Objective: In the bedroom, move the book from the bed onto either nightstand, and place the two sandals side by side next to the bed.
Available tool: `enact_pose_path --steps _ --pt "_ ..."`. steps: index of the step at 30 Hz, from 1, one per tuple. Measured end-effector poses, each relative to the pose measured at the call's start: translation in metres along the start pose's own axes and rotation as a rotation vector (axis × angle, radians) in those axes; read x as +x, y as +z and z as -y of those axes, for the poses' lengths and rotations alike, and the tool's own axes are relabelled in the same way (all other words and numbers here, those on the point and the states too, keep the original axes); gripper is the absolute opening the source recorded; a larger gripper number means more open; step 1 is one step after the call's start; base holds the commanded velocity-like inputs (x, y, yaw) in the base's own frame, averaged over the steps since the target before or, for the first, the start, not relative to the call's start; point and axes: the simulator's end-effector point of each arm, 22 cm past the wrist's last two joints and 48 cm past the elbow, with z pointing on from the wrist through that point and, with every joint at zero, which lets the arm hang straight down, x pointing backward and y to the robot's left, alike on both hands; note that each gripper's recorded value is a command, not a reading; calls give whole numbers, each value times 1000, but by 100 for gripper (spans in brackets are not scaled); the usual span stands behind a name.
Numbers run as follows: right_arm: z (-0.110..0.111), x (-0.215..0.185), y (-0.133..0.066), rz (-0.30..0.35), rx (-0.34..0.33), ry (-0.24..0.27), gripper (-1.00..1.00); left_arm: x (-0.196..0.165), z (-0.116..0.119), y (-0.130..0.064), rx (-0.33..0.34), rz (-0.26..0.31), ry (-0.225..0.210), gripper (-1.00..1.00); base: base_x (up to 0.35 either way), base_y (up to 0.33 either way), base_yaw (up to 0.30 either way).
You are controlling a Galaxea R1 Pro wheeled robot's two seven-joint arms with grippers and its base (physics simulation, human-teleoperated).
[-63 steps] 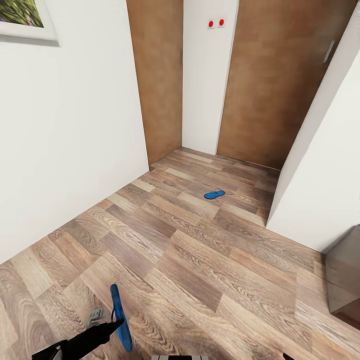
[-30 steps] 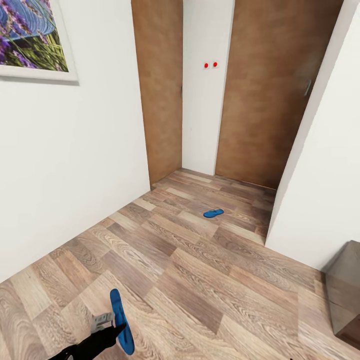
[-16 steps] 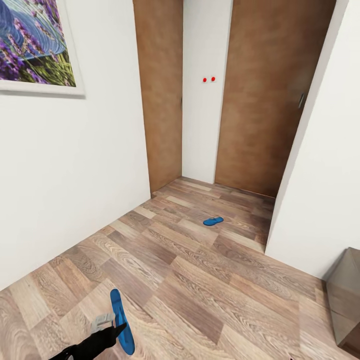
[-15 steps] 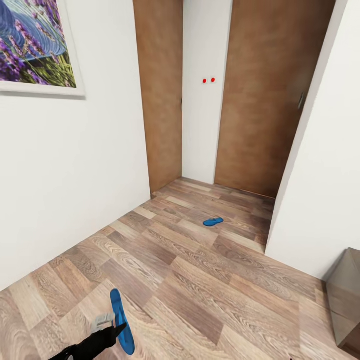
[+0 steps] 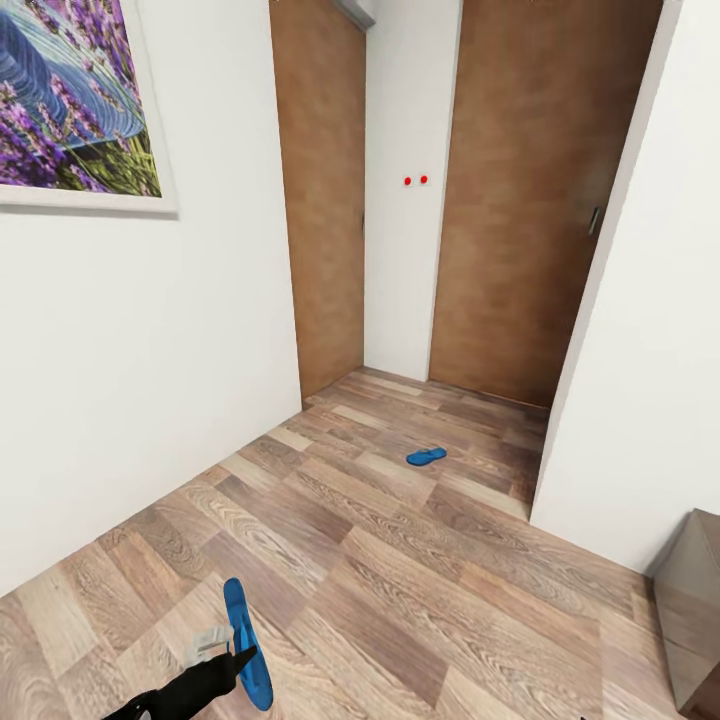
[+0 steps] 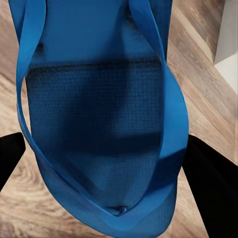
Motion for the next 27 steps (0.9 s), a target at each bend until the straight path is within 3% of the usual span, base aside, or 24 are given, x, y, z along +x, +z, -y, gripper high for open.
enact_pose_path --steps 12,16,19,22,24,27 --pt "-16 -20 -12 -1 0 0 100 -21 14 -10 -8 -1 0 -100 0 0 0" --pt "-19 -26 -15 -2 8 -1 100 -25 6 -5 -121 16 5 -100 0 0 0" --pt "0 -29 -19 -5 115 -2 100 -11 2 0 -236 11 78 -100 0 0 0" --pt "7 -29 -23 -26 168 -24 100 -4 5 1 -276 -21 176 -100 0 0 0" --pt "7 -26 -25 -55 181 -55 100 -3 8 0 -285 -34 212 -100 0 0 0" --pt "4 -28 -29 -68 186 -71 100 -7 12 -2 -288 -39 224 -100 0 0 0"
